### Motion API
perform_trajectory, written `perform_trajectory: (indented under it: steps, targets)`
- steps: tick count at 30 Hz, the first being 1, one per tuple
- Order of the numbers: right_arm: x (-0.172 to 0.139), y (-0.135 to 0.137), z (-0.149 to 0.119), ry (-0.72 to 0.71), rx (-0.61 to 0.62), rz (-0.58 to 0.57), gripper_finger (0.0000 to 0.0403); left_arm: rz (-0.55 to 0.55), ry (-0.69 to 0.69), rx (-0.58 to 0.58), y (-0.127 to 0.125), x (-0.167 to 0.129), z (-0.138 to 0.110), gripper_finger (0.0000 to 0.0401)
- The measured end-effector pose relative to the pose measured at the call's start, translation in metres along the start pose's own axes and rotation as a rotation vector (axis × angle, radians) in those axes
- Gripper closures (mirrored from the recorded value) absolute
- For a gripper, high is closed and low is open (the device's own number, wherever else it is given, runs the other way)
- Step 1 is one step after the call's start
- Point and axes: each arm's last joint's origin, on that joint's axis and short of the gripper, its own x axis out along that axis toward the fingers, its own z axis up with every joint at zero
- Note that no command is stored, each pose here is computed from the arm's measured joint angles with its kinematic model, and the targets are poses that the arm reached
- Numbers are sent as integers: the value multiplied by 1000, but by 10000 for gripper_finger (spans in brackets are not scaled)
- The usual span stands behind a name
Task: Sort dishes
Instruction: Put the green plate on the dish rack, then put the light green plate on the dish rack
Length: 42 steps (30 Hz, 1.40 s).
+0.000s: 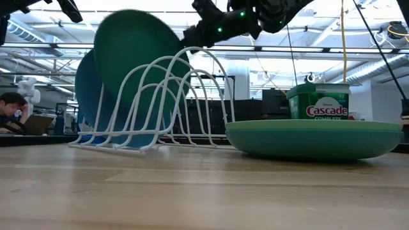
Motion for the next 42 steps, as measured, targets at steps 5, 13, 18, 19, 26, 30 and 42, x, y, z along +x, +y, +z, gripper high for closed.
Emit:
perform_trajectory:
  steps: [5,13,18,19,26,30,42]
  targets:
    - [-1,6,-8,106,-15,20,377,1,0,0,0,0,0,370]
    - [-4,14,-7,140,-33,30,289,1,1,0,0,0,0,370]
    - [-7,19,3,94,-42,30,240,1,1,0,0,0,0,370]
    - [-8,21,6,79,-53,27,233,1,1,0,0,0,0,370]
    - [-24,33,28,75,-148,-19,200,1,1,1,0,0,0,370]
    - [-47,29,50,120,-178,-57,200,1,1,0,0,0,0,370]
    - [-136,11,61,437,155,347,231,4,2,-4,0,0,0,370]
